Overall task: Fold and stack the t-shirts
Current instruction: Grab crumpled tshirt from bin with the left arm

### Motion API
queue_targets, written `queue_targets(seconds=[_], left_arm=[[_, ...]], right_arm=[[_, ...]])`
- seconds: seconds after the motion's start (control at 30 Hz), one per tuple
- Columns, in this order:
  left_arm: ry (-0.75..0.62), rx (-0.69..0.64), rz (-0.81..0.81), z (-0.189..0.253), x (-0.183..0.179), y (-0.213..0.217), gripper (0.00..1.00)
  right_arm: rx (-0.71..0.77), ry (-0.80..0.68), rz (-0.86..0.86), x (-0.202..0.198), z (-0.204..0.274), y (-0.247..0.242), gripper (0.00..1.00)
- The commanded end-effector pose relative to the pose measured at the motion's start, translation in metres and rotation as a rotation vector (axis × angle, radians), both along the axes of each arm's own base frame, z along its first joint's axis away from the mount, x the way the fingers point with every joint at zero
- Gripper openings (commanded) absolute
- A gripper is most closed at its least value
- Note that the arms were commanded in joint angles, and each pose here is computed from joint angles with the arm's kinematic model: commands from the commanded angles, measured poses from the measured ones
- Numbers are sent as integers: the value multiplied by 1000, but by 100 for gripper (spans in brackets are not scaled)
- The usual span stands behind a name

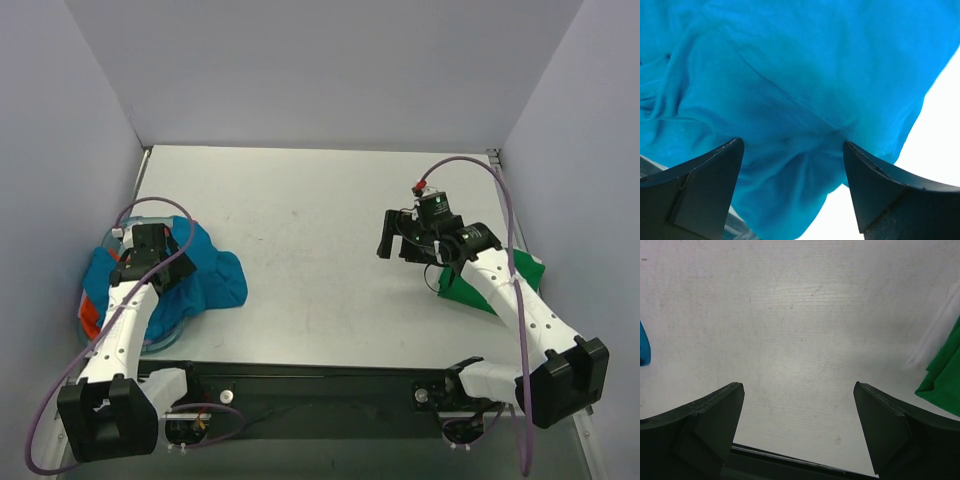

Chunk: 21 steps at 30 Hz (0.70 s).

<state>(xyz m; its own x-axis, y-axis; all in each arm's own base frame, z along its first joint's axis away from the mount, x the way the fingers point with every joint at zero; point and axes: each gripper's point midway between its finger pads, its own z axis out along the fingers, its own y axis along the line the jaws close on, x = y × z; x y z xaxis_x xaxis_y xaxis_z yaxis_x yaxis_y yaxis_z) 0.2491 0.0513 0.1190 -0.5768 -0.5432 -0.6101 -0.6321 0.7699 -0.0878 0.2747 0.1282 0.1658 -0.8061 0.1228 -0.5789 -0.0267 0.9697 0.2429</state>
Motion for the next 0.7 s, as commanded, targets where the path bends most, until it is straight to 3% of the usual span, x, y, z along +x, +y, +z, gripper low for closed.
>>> queue_targets(seconds=[0.0,0.07,0.17,0.2,0.27,0.3,0.4,0.43,0.53,0.67], left_arm=[[-80,-54,68,-5,12,3,90],[-95,-67,93,-8,13,7,86],[-106,-62,110,-8,13,14,70],[-107,-62,111,-7,13,15,58],[-106,-58,97,-5,15,15,47],[-108,-62,92,-3,16,14,37],[-120,-51,75,10,17,14,19],[-136,-40,65,20,19,14,3],[-145,-21,30,39,19,12,0],[-250,22,-14,100,25,12,0]], right_arm=[[10,-28,46,10,14,6,98],[12,-26,57,12,15,7,98],[17,-23,72,13,14,10,98],[20,-18,75,13,13,10,98],[20,-10,75,12,11,10,98],[25,-10,76,12,11,11,97],[39,-11,68,13,11,13,98],[41,-10,68,13,11,13,97],[49,-17,64,14,13,14,97],[54,-33,67,17,19,16,98]])
